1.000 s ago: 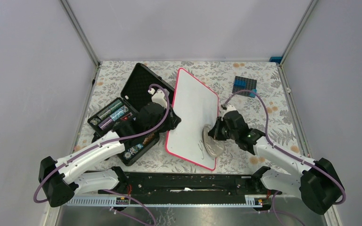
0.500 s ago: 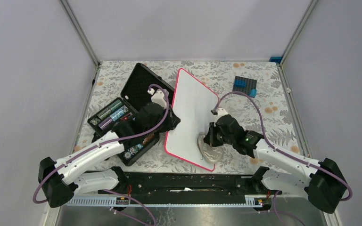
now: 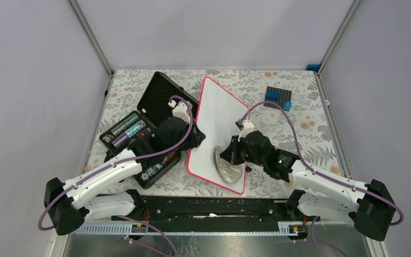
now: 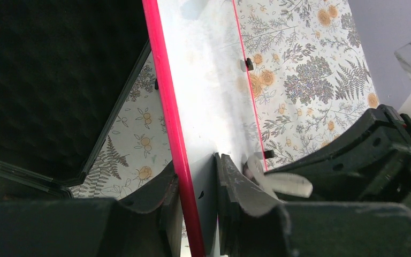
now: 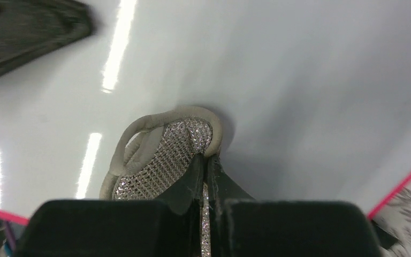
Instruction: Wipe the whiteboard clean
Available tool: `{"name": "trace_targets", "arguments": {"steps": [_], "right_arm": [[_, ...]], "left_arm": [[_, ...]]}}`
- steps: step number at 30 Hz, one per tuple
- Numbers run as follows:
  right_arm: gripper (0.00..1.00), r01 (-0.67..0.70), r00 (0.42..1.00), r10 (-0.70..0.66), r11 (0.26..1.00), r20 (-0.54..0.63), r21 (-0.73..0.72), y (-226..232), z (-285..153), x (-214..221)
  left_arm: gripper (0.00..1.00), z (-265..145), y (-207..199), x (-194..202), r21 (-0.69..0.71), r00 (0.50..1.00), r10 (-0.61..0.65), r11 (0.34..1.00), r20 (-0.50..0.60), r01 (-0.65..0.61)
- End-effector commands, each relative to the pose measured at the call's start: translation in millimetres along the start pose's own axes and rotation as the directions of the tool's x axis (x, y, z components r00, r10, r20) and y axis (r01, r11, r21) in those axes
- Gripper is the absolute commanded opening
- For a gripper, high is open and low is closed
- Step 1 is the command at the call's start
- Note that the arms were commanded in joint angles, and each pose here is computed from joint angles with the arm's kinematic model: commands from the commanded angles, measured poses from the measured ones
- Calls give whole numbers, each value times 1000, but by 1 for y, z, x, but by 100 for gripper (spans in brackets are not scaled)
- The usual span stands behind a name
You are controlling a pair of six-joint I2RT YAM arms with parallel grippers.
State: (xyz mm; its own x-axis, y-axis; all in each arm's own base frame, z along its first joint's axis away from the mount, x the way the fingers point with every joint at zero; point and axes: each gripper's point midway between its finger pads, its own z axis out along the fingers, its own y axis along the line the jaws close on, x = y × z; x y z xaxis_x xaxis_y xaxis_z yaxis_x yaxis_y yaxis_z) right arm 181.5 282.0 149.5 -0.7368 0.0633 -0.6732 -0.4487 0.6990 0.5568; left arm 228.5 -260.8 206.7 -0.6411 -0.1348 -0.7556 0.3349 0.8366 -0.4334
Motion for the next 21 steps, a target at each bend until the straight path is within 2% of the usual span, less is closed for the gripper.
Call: {"name": "trace_targets", "arguments": {"steps": [1,3,5,9,11,15,19,21], "right_arm": [[0,62,988,10,888,-153,457,-107,-24,53],[0,49,988,33,864,-153,500,-117,-34,57],[0,22,989,48,884,-138,467,-111,-33,57],[0,33,984,55,876,-168,481,-113,-30,61],[0,44,981,41,905,-189,423,-101,-23,59],[0,43,988,-32,997,-153,70,-25,-8,39],[0,89,993,-106,959,-48,-268,54,-23,13],[0,89,994,-107,925,-28,-369,74,-33,9]], "left_arm": [[0,0,19,42,-25,974,164,985,-156,-170],[0,0,19,42,-24,974,165,985,-156,-170],[0,-1,18,43,-21,974,164,985,-158,-169],[0,-3,20,42,-24,976,160,986,-151,-165],[0,-3,19,42,-22,976,158,986,-150,-164],[0,-2,18,44,-20,975,153,987,-159,-158],[0,-1,19,44,-22,977,147,988,-156,-152],[0,-1,18,44,-21,977,146,988,-154,-151]]}}
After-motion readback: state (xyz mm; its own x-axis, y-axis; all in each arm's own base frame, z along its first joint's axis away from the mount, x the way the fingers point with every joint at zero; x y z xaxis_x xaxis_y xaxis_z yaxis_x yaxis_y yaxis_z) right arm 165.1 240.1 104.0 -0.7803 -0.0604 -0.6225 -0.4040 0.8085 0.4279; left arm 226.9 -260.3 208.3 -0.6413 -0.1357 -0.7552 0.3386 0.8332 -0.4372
